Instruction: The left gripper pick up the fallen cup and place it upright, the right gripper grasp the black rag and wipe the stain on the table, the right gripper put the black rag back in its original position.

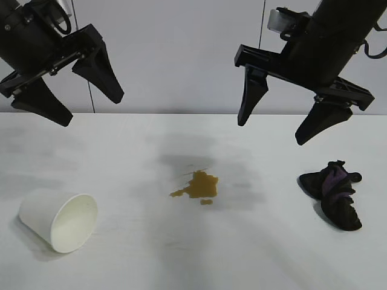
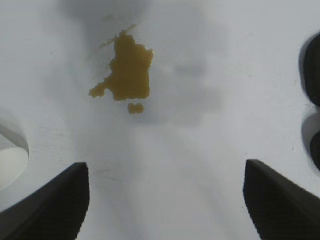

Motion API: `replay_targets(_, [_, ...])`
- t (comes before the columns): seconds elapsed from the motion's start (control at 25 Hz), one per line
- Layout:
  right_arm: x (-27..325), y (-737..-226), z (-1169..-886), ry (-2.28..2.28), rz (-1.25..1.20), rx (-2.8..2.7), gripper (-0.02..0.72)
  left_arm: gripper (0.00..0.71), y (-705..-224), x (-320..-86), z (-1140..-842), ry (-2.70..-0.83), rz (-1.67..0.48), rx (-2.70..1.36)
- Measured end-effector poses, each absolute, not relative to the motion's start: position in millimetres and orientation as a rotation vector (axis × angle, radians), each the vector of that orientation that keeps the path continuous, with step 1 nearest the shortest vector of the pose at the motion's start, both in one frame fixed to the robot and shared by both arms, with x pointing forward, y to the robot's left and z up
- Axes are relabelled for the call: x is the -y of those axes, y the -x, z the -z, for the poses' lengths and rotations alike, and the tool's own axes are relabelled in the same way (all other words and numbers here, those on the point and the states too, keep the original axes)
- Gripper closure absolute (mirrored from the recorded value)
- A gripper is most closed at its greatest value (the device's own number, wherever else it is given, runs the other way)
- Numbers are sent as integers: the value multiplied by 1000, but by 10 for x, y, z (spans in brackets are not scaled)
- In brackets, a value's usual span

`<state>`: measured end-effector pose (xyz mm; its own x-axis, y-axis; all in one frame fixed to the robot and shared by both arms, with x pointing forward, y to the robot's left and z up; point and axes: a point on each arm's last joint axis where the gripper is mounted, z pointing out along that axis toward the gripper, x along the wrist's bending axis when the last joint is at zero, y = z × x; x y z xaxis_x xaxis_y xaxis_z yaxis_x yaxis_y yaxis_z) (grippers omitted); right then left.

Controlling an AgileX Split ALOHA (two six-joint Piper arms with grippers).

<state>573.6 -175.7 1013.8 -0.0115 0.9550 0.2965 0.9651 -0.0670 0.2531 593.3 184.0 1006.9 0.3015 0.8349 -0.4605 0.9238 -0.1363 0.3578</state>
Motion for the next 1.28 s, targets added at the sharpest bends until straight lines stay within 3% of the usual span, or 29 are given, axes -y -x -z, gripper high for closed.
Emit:
replay_targets(1.04, [1757, -5734, -10138, 2190, 616, 2128, 126, 17, -6013, -1859, -10085, -1944, 95, -1561])
replay_targets(1.16, [1757, -5734, -10138, 2190, 616, 2128, 126, 17, -5988, -1871, -10074, -2059, 70, -1463])
replay_targets(1.28, [1762, -5735, -10136, 2190, 612, 2138, 126, 17, -5860, -1900, -10027, -2442, 48, -1101])
